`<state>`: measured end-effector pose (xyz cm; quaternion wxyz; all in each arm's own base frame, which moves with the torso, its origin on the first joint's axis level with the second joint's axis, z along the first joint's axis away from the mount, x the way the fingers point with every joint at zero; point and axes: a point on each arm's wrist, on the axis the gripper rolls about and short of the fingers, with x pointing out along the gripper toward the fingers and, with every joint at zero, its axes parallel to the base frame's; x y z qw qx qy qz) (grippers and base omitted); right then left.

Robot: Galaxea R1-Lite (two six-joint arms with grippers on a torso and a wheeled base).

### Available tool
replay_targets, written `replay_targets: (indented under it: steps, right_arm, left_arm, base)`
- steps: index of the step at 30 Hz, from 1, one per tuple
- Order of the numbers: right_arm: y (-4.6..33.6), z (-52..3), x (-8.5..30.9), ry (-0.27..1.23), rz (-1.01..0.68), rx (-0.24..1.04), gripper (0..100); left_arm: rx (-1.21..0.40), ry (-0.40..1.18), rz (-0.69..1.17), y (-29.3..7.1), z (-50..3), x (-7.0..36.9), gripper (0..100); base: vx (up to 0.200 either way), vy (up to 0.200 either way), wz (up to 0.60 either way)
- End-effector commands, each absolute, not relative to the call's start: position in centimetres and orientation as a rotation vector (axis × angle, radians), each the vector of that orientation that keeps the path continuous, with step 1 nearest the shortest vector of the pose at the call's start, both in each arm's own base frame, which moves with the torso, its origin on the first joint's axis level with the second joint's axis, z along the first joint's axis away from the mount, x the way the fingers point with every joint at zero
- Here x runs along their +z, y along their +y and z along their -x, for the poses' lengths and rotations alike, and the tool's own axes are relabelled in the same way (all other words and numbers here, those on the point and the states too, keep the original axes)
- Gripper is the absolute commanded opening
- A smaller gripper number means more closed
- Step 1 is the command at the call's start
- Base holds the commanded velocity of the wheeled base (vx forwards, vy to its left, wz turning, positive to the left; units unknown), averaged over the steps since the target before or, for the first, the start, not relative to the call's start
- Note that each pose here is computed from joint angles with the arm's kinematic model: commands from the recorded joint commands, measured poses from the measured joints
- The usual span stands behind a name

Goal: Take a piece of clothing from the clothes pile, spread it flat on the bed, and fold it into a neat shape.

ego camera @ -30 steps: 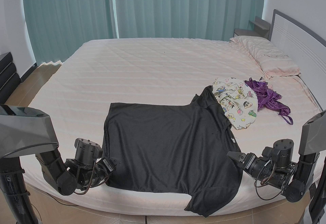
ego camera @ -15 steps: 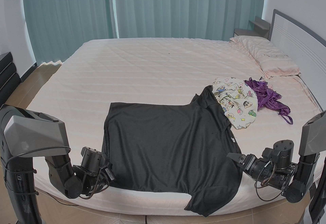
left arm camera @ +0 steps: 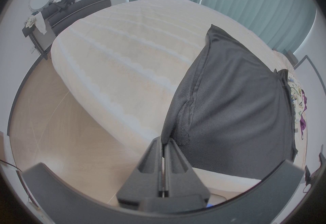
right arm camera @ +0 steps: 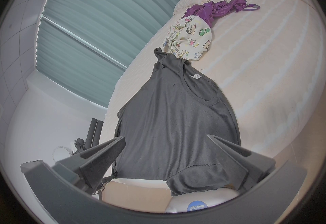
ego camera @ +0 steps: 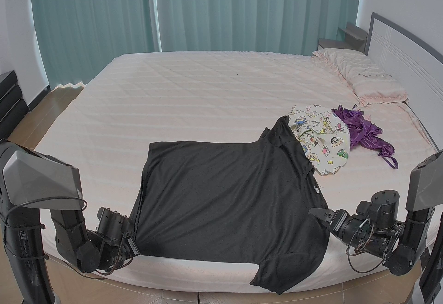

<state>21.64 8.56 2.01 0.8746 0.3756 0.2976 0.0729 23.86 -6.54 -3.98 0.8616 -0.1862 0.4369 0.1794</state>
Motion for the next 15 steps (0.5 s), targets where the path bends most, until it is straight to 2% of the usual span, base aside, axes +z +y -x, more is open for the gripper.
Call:
replay_targets:
  steps: [1,13,14,15]
  right_arm:
    - [8.5,-21.7,2.0,0.617,-0.787,0.149,100]
    - [8.4,-21.5,0.8,0.663,-0.724,0.138,100]
    - [8.4,-21.5,0.8,0.663,-0.724,0.138,100]
    - [8.4,-21.5,0.8,0.663,-0.724,0.138,100]
  left_arm:
    - [0.394,0.948,0.371,-6.0,-23.0,-4.2,0]
    - [0.411,0.976,0.408,-4.7,-23.5,-5.0,0]
    - [0.399,0.991,0.417,-4.7,-23.4,-4.9,100]
    - [0.395,0.995,0.419,-4.6,-23.3,-4.9,100]
  base:
    - [0.0,0.0,0.0]
    - [0.0,0.0,0.0]
    - [0.0,0.0,0.0]
    - [0.0,0.0,0.0]
